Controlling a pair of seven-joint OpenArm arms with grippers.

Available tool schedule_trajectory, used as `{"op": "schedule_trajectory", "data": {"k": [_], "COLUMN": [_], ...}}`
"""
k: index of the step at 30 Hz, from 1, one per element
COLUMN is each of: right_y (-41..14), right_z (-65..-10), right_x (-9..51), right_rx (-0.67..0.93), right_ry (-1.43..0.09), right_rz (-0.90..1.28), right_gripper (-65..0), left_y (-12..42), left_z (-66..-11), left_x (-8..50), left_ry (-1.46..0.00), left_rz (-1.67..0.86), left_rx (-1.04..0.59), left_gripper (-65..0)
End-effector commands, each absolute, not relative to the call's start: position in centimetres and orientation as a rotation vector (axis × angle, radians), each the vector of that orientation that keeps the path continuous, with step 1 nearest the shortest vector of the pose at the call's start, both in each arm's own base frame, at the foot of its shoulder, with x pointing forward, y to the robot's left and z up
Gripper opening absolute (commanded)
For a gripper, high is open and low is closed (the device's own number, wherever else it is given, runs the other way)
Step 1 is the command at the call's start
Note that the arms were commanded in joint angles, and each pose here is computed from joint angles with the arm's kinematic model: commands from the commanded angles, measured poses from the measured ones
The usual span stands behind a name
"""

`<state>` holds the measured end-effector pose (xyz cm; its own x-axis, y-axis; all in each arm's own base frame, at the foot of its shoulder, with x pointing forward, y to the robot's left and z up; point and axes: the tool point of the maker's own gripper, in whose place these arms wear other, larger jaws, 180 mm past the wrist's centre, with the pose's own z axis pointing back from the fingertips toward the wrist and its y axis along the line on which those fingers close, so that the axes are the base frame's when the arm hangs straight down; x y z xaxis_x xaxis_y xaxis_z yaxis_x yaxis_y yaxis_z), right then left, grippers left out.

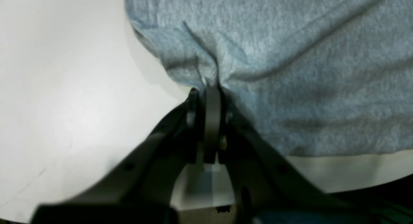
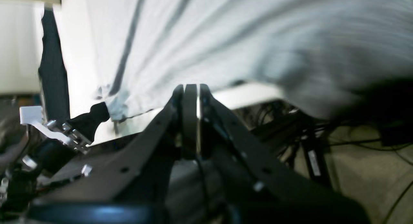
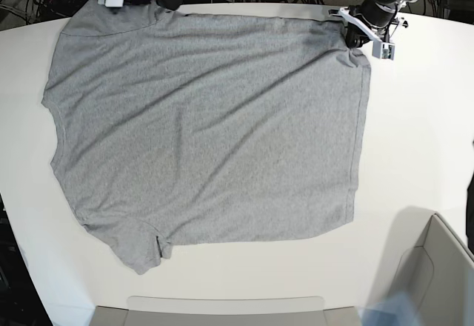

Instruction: Fold the T-shirt properly

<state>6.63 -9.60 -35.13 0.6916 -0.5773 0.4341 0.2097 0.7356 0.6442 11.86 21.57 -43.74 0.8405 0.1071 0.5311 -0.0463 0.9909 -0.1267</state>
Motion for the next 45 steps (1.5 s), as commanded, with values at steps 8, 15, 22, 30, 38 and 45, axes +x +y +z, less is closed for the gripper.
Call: {"op": "schedule_trajectory", "data": {"k": [8, 15, 22, 30, 38, 45], "right_y": [-12.7, -16.3, -19.3, -19.9, -24.5, -26.3], "right_z": [-33.0, -30.8, -31.6, -32.0, -35.0, -35.2], "right_x": [4.4, 2.9, 1.7, 1.7, 2.2, 4.5], "right_rx": [0.551, 0.488, 0.397, 0.375, 0.211, 0.180], "right_ry": [-0.740, -0.850, -0.822, -0.824, -0.812, -0.864], "right_rz": [-0.401, -0.342, -0.338, -0.328, -0.359, -0.314], "right_gripper": [-38.8, -39.6, -39.6, -39.6, -39.6, -39.6], "left_y": [21.8, 21.8, 22.3, 23.0, 23.0, 23.0], "left_z": [-44.7, -44.7, -44.8, -44.7, -44.7, -44.7], "left_x": [10.8, 10.8, 10.8, 11.6, 11.6, 11.6], "left_ry": [-0.522, -0.522, -0.514, -0.523, -0.524, -0.522], "left_rz": [0.083, 0.083, 0.048, 0.002, 0.004, 0.004], "left_rx": [-0.104, -0.104, -0.063, -0.009, -0.012, -0.012], "left_gripper": [-65.0, -65.0, -65.0, -65.0, -65.0, -65.0]}}
